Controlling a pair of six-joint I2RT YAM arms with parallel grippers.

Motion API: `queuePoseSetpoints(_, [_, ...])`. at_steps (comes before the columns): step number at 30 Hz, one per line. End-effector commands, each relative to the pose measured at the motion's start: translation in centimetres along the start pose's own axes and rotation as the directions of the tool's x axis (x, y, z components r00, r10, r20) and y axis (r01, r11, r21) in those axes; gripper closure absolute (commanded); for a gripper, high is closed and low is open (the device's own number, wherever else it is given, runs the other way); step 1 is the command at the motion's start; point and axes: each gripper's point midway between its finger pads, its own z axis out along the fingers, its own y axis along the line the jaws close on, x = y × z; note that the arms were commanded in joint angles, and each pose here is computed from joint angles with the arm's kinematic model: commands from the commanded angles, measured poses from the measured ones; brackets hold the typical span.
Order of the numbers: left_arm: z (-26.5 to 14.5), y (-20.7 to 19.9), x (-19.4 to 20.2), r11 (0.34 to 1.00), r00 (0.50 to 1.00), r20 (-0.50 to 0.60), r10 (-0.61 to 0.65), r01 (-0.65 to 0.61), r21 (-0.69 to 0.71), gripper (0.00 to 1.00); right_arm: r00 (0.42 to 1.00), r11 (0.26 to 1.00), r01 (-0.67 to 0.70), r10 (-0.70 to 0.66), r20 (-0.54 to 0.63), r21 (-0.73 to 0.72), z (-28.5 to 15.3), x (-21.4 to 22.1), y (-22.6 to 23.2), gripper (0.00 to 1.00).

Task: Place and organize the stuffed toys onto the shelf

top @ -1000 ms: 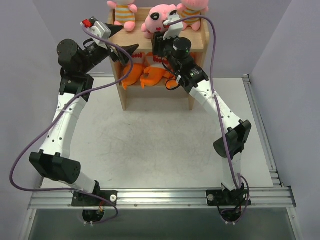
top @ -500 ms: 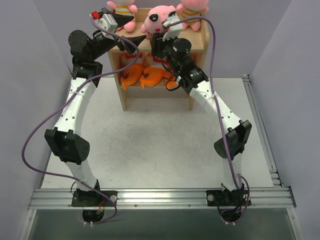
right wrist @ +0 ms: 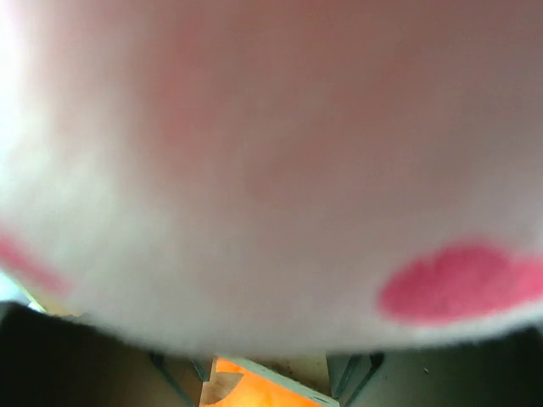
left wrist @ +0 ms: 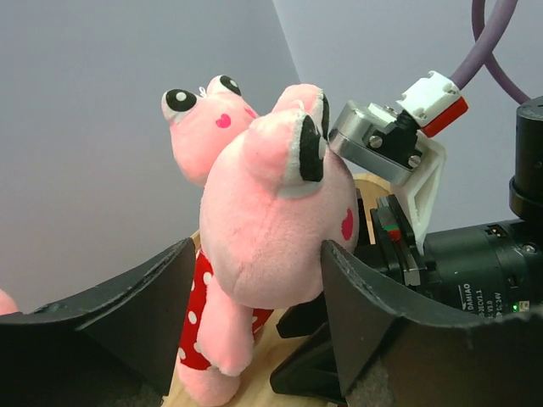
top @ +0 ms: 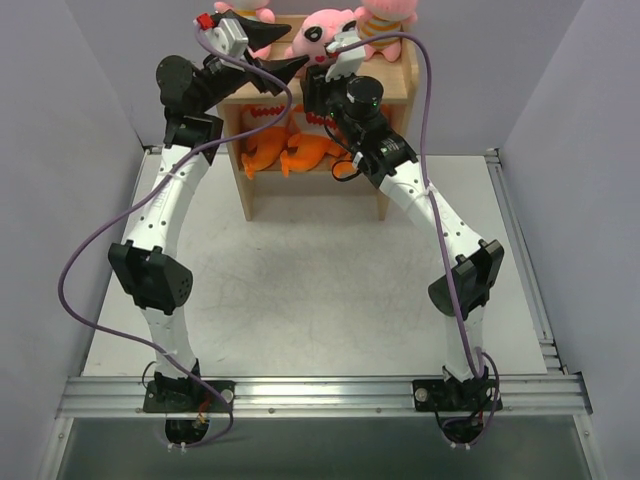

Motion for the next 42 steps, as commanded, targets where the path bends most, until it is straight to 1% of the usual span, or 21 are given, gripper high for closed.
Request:
queuePoseSetpoints(1, [0.7, 0.5, -1.9, 0.999, 0.997, 0.061, 0.039, -0.038, -0.019, 0.32, 0.995, 1.0, -0.017, 0.019, 0.1, -0.02, -1.6, -4.8, -0.2, 0.55])
queuePoseSetpoints(2, [0.8, 1.0, -1.6, 0.999, 0.997, 0.067, 0.032, -0.029, -0.044, 0.37, 0.995, 1.0, -0.016, 0.018, 0.095, -0.021, -1.7, -4.6, -0.2, 0.55])
queuePoseSetpoints(4, [1.0, 1.6, -1.9, 0.997, 0.994, 0.1, 0.031, -0.023, -0.075, 0.43, 0.993, 0.999, -0.042, 0.045, 0.111, -0.032, -2.3, -5.3, -0.1, 0.55])
queuePoseSetpoints(5, [1.0, 2.1, -1.6, 0.995, 0.994, 0.11, 0.028, -0.017, -0.098, 0.45, 0.994, 0.998, -0.043, 0.046, 0.095, -0.037, -2.5, -4.5, 0.1, 0.55])
queuePoseSetpoints(6, [1.0, 2.7, -2.1, 0.991, 0.99, 0.133, 0.04, -0.022, -0.131, 0.49, 0.992, 0.997, -0.054, 0.059, 0.115, -0.046, -3.2, -5.5, 0.1, 0.55])
queuePoseSetpoints(7, [1.0, 3.1, -2.3, 0.989, 0.989, 0.144, 0.044, -0.022, -0.149, 0.5, 0.989, 0.997, -0.06, 0.067, 0.133, -0.052, -3.5, -5.9, 0.2, 0.55])
queuePoseSetpoints(8, [1.0, 3.4, -2.1, 0.987, 0.988, 0.15, 0.046, -0.021, -0.162, 0.5, 0.991, 0.996, -0.066, 0.071, 0.115, -0.052, -3.7, -4.9, 0.2, 0.54])
queuePoseSetpoints(10, [1.2, 3.9, -2.7, 0.983, 0.983, 0.171, 0.06, -0.028, -0.182, 0.53, 0.985, 0.994, -0.087, 0.095, 0.146, -0.064, -5.2, -6.3, 0.1, 0.54])
queuePoseSetpoints(14, [1.4, 5.0, -1.7, 0.976, 0.982, 0.182, 0.043, -0.002, -0.218, 0.61, 0.984, 0.992, -0.106, 0.114, 0.138, -0.061, -7.6, -6.2, -0.3, 0.53])
queuePoseSetpoints(18, [1.7, 4.5, -1.2, 0.982, 0.98, 0.199, 0.013, 0.025, -0.187, 0.62, 0.983, 0.996, -0.073, 0.081, 0.165, -0.057, -8.8, -7.7, -0.7, 0.52])
queuePoseSetpoints(22, [1.7, 3.2, 0.1, 0.989, 0.987, 0.161, -0.031, 0.054, -0.138, 0.56, 0.992, 0.999, -0.025, 0.029, 0.119, -0.034, -7.5, -6.9, -1.2, 0.52])
queuePoseSetpoints(23, [1.6, 2.4, -0.9, 0.993, 0.987, 0.16, -0.024, 0.042, -0.112, 0.51, 0.993, 0.999, -0.022, 0.026, 0.116, -0.032, -7.3, -6.7, -1.4, 0.52])
queuePoseSetpoints(24, [1.2, 2.1, 0.5, 0.993, 0.991, 0.128, -0.043, 0.057, -0.106, 0.48, 0.993, 0.999, -0.021, 0.026, 0.115, -0.038, -7.1, -6.6, -1.3, 0.52])
queuePoseSetpoints(26, [0.8, 1.3, -0.3, 0.995, 0.995, 0.098, -0.017, 0.026, -0.092, 0.38, 0.993, 0.999, -0.022, 0.026, 0.115, -0.04, -7.2, -6.6, -1.4, 0.52])
queuePoseSetpoints(30, [-0.5, 0.4, -0.1, 0.994, 0.998, 0.056, -0.004, 0.01, -0.111, 0.26, 0.995, 0.999, -0.019, 0.023, 0.101, -0.037, -8.2, -6.8, -1.5, 0.52])
queuePoseSetpoints(36, [-2.8, -0.8, 0.6, 0.984, 0.998, 0.026, -0.054, 0.057, -0.169, 0.19, 1.0, 0.999, -0.011, 0.012, 0.016, -0.04, -10.0, -5.8, -1.7, 0.52])
queuePoseSetpoints(37, [-3.1, -1.1, -0.6, 0.982, 0.998, 0.038, -0.048, 0.054, -0.179, 0.17, 1.0, 0.999, -0.01, 0.01, 0.009, -0.043, -10.3, -6.0, -1.7, 0.51])
queuePoseSetpoints(38, [-3.6, -1.4, 0.4, 0.979, 0.997, 0.022, -0.071, 0.074, -0.188, 0.17, 1.0, 0.997, -0.01, 0.01, 0.006, -0.076, -11.0, -6.3, -1.2, 0.51])
queuePoseSetpoints(40, [-4.2, -1.8, 0.2, 0.976, 0.996, 0.019, -0.09, 0.092, -0.199, 0.15, 1.0, 0.995, -0.013, 0.011, -0.016, -0.095, -11.8, -6.1, -0.9, 0.5])
queuePoseSetpoints(41, [-4.5, -2.2, -1.0, 0.975, 0.996, 0.028, -0.087, 0.091, -0.204, 0.15, 1.0, 0.992, -0.026, 0.024, -0.018, -0.126, -12.2, -6.2, -0.4, 0.5])
queuePoseSetpoints(42, [-4.9, -2.5, -0.4, 0.972, 0.994, 0.015, -0.105, 0.106, -0.212, 0.15, 0.999, 0.989, -0.032, 0.031, -0.011, -0.143, -13.0, -6.8, -0.2, 0.5])
